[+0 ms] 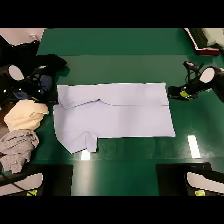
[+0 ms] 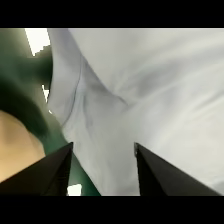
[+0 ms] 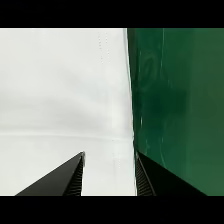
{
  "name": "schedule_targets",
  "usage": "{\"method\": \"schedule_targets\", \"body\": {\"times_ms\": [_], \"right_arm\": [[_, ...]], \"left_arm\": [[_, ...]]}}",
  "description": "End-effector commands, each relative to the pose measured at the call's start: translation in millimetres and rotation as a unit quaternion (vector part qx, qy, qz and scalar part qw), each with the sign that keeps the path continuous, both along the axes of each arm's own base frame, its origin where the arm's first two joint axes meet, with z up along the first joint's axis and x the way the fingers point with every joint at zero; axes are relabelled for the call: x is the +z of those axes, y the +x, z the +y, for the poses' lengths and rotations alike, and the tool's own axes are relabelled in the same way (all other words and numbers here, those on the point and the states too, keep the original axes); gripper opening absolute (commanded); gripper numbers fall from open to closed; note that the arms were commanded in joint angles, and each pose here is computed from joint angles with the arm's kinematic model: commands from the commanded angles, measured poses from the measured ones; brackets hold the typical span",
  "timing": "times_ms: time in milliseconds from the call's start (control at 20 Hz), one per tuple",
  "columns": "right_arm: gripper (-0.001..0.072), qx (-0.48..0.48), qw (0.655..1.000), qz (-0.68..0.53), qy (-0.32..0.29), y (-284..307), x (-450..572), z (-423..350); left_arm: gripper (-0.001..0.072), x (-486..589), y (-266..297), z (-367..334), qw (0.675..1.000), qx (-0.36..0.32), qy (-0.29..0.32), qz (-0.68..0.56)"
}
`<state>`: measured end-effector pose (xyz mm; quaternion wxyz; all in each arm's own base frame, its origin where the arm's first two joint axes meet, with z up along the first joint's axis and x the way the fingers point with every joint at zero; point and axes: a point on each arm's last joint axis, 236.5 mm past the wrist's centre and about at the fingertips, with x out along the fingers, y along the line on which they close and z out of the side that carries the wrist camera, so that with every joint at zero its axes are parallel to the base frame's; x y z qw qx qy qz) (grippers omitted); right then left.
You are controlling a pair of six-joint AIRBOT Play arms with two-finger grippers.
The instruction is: Fold the shirts.
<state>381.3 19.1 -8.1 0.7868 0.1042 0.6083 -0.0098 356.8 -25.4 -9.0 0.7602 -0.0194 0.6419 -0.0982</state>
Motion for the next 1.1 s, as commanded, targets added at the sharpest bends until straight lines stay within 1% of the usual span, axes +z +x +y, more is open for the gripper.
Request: {"method": "schedule_targets", "body": {"times_ms": [0,100,200,300,350,450,550,800,1050], "right_arm": [[0.0387,0.015,1.0,-0.013,0.001,-13.3,26.0,2.7],[0.0386,0.015,0.999,-0.031,0.0,-14.3,39.3,2.8],[0.0386,0.015,0.999,-0.041,0.0,-14.8,46.4,3.0],[0.0386,0.016,0.999,-0.041,0.001,-15.5,47.5,3.7],[0.0386,0.016,0.999,-0.04,0.001,-15.8,47.2,3.8],[0.0386,0.016,0.999,-0.037,0.001,-17.3,46.8,3.8],[0.0386,0.016,0.999,-0.037,0.001,-17.2,46.9,3.8],[0.0386,0.016,0.999,-0.038,0.001,-17.0,46.9,3.6],[0.0386,0.016,0.999,-0.038,0.001,-16.8,47.0,3.6]], "left_arm": [[0.0466,3.6,-53.6,-3.3,0.999,0.04,-0.008,0.035],[0.0466,-10.1,-100.3,-7.5,0.996,0.064,-0.015,0.059],[0.0466,-26.0,-141.1,-22.5,0.992,0.085,-0.045,0.085],[0.0465,-37.5,-167.9,-48.3,0.985,0.101,-0.1,0.097],[0.0466,-43.0,-180.0,-56.6,0.981,0.11,-0.118,0.11],[0.0466,-54.7,-202.3,-60.4,0.975,0.117,-0.122,0.141],[0.0465,-61.4,-213.2,-62.0,0.973,0.117,-0.123,0.158],[0.0465,-70.4,-220.2,-63.4,0.97,0.123,-0.125,0.167],[0.0466,-72.0,-199.4,-66.1,0.972,0.141,-0.139,0.127]]}}
